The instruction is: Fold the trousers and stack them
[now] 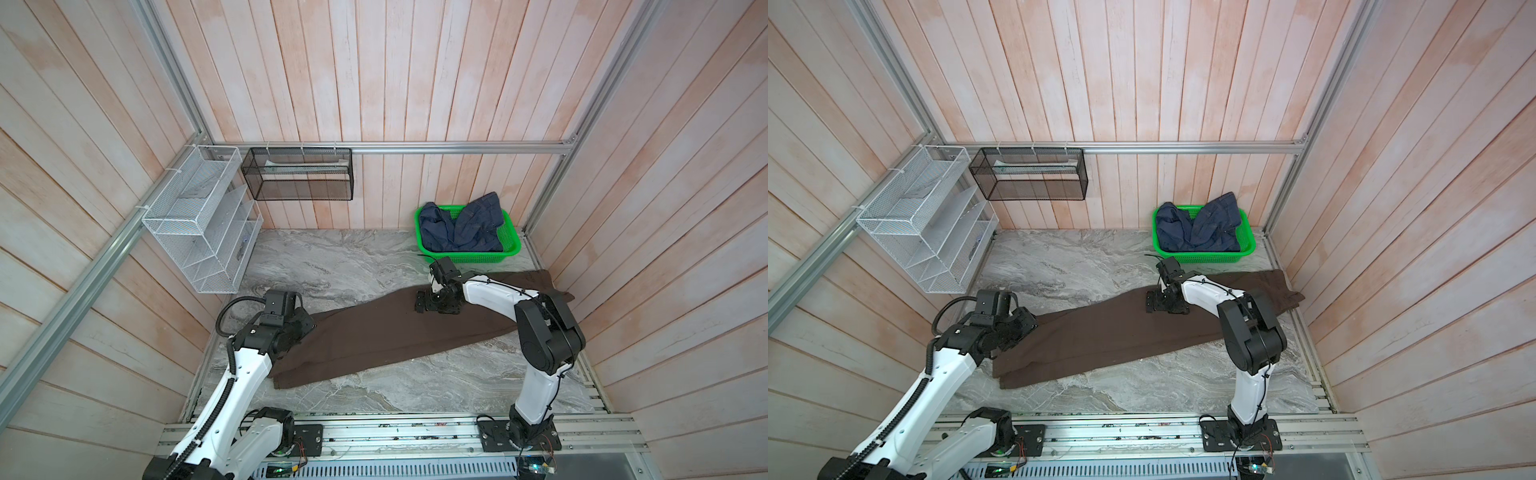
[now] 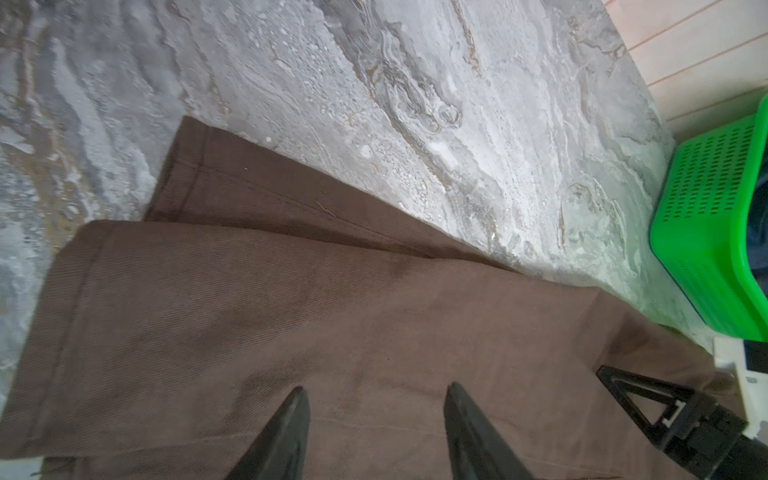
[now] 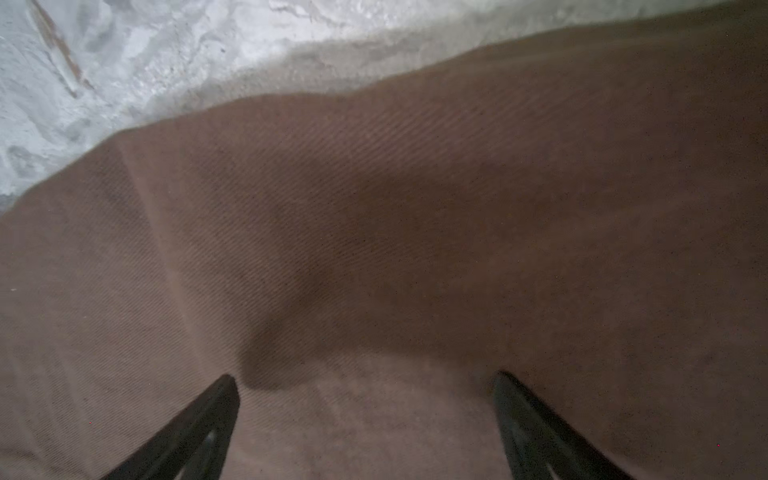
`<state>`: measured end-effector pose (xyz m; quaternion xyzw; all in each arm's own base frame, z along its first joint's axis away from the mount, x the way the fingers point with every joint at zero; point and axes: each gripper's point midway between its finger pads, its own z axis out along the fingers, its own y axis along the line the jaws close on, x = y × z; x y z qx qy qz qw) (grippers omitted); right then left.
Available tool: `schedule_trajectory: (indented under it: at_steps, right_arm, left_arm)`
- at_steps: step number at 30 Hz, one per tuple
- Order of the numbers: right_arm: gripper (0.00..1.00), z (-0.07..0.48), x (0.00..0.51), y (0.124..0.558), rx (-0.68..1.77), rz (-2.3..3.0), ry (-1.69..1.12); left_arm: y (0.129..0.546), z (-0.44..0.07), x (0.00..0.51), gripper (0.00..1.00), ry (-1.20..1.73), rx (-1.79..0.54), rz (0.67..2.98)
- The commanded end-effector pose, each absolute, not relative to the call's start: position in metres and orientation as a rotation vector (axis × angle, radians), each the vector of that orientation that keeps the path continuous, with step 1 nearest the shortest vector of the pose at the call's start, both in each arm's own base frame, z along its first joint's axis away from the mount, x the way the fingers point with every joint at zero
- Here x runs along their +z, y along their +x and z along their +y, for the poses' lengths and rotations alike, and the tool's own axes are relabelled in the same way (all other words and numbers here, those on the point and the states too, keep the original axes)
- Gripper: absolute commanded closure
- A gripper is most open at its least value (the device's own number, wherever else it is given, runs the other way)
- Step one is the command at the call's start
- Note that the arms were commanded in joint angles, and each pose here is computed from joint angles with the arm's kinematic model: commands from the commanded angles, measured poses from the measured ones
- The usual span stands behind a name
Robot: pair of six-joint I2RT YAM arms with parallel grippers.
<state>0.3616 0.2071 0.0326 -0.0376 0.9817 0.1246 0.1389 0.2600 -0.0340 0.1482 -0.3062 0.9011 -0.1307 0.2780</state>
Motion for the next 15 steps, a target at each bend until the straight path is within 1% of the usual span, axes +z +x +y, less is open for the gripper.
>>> schedule_trajectory:
  at_steps: [1,9,13,15]
  right_arm:
    - [0.02,0.168,-0.005,0.336,0.184,2.975,-0.041]
    - [0.02,0.092,-0.011,0.324,0.093,2.973,0.241]
    - [0.02,0.083,-0.005,0.325,0.099,2.953,0.25]
    - [0.02,0.085,-0.003,0.326,0.109,2.949,0.24]
  left_arm:
    - [0.253,-0.014,0.16,0.44,-0.864,-0.242,2.392]
    - [0.258,0.001,0.141,0.39,-0.902,-0.197,2.435]
    - [0.271,-0.005,0.12,0.39,-0.886,-0.221,2.486]
    - [0.278,-0.01,0.105,0.4,-0.878,-0.241,2.523]
